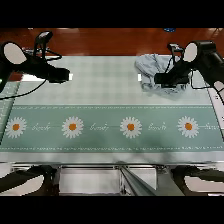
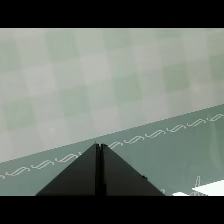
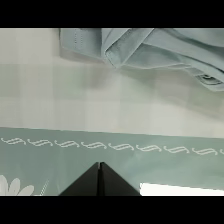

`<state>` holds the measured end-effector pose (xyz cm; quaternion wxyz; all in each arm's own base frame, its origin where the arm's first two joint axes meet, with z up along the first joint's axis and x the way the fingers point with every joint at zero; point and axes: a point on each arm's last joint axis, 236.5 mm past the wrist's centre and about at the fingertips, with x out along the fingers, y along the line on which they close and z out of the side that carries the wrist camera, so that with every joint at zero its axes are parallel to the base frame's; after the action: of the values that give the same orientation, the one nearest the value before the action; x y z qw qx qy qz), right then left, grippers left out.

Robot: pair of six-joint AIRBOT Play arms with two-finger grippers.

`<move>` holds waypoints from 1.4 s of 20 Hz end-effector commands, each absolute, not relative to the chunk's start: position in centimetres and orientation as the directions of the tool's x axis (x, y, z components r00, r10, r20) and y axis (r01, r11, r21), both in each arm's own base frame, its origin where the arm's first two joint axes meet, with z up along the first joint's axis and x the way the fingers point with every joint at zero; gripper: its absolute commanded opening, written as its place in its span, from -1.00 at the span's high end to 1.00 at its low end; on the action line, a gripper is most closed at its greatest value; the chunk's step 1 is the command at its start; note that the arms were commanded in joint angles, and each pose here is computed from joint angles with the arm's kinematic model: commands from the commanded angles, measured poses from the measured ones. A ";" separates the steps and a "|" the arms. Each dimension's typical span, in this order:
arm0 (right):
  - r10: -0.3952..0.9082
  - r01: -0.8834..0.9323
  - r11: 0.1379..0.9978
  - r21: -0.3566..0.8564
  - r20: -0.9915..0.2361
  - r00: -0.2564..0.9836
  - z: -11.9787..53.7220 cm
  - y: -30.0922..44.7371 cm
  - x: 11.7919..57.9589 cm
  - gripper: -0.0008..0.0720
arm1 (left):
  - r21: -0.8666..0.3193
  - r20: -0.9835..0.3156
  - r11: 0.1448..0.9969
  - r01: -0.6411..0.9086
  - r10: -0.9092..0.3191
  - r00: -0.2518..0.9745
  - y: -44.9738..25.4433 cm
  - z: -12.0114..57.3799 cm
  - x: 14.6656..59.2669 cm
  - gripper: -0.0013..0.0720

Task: Fold the shirts.

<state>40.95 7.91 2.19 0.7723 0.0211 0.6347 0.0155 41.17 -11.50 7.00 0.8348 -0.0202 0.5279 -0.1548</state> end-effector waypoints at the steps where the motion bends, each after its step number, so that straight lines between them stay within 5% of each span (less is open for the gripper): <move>1: 0.051 0.002 0.999 0.053 -0.980 0.193 2.2 8.0 40.9 0.91 | -0.197 -0.875 0.951 0.238 -0.280 0.394 -11.5 7.0 41.2 0.92; 14: 0.051 0.002 0.999 0.053 -0.980 0.193 2.2 8.0 40.9 0.91 | -0.196 -0.874 0.951 0.238 -0.280 0.398 -11.5 7.0 41.3 0.92; 20: 0.056 -0.004 0.998 0.058 -0.941 0.334 3.1 8.1 44.3 0.91 | -0.181 -0.775 0.957 0.227 -0.281 0.566 -11.7 8.9 45.6 0.89; 21: 0.063 -0.008 0.998 0.065 -0.925 0.375 3.5 8.2 45.2 0.91 | -0.177 -0.749 0.959 0.223 -0.278 0.602 -11.6 9.2 46.7 0.63; 23: 0.072 -0.014 0.997 0.074 -0.893 0.445 4.2 8.5 46.9 0.85 | -0.169 -0.698 0.962 0.213 -0.270 0.663 -11.5 9.8 48.6 -0.42; 25: 0.075 -0.022 0.997 0.074 -0.851 0.520 5.4 8.5 48.6 -0.04 | -0.159 -0.643 0.967 0.198 -0.254 0.722 -10.8 10.9 50.3 -0.41; 28: -0.036 -0.005 0.999 -0.053 -0.743 0.668 8.0 5.4 52.3 -0.17 | -0.151 -0.613 0.978 0.144 -0.207 0.763 -7.8 12.4 51.4 -0.41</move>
<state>48.74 7.60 5.30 0.8724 0.0124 0.4884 0.0164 49.69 -9.95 10.67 0.9210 -0.0416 0.3694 -0.1168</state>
